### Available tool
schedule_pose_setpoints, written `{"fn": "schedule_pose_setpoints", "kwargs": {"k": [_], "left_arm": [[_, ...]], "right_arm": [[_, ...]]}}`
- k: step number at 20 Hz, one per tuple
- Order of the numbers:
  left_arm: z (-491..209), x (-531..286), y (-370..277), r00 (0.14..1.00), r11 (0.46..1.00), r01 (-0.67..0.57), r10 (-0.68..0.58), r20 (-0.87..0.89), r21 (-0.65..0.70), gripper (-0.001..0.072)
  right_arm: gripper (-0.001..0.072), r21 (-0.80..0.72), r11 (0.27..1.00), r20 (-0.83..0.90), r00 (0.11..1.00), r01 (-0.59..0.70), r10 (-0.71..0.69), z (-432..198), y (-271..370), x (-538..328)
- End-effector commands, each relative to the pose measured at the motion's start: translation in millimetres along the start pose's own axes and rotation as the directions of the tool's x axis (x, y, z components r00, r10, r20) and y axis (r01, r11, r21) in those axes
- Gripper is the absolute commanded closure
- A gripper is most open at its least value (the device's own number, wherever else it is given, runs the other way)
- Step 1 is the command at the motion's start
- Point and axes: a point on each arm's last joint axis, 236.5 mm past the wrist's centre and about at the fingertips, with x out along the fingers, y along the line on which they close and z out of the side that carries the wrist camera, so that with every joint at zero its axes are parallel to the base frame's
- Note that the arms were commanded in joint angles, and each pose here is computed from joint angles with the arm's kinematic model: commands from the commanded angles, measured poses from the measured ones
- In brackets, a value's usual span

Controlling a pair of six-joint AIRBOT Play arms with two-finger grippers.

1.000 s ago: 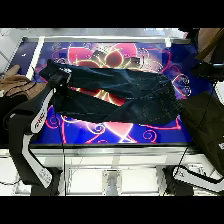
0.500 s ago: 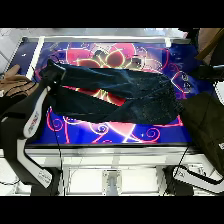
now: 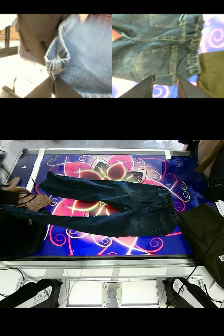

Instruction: Fold the clothes and pants, and hang the long-sleeved shirts on hangers.

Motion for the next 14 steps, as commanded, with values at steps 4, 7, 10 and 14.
{"fn": "schedule_pose_setpoints", "kwargs": {"k": [4,7,10,14], "left_arm": [[-7.4,55.4,12.0,0.979,0.999,-0.037,0.028,-0.200,-0.038,0.0697],[6.2,156.6,-18.1,0.918,0.998,-0.040,0.055,-0.392,0.046,0.0695],[11.9,242.4,-64.9,0.878,0.992,-0.024,0.082,-0.471,0.127,0.0695],[78.3,288.1,-97.8,0.959,0.995,-0.080,0.094,-0.267,0.062,0.0695]], "right_arm": [[0.0387,-0.025,0.999,0.141,0.990,0.021,-0.018,22.0,12.7,-25.5],[0.0387,0.003,1.000,0.089,0.996,-0.001,0.000,14.4,5.0,-4.5],[0.0387,0.058,0.998,0.021,0.999,-0.033,0.032,2.5,-7.3,31.4],[0.0387,0.168,0.986,0.035,0.999,-0.010,0.004,-3.0,-39.2,88.7]]}}
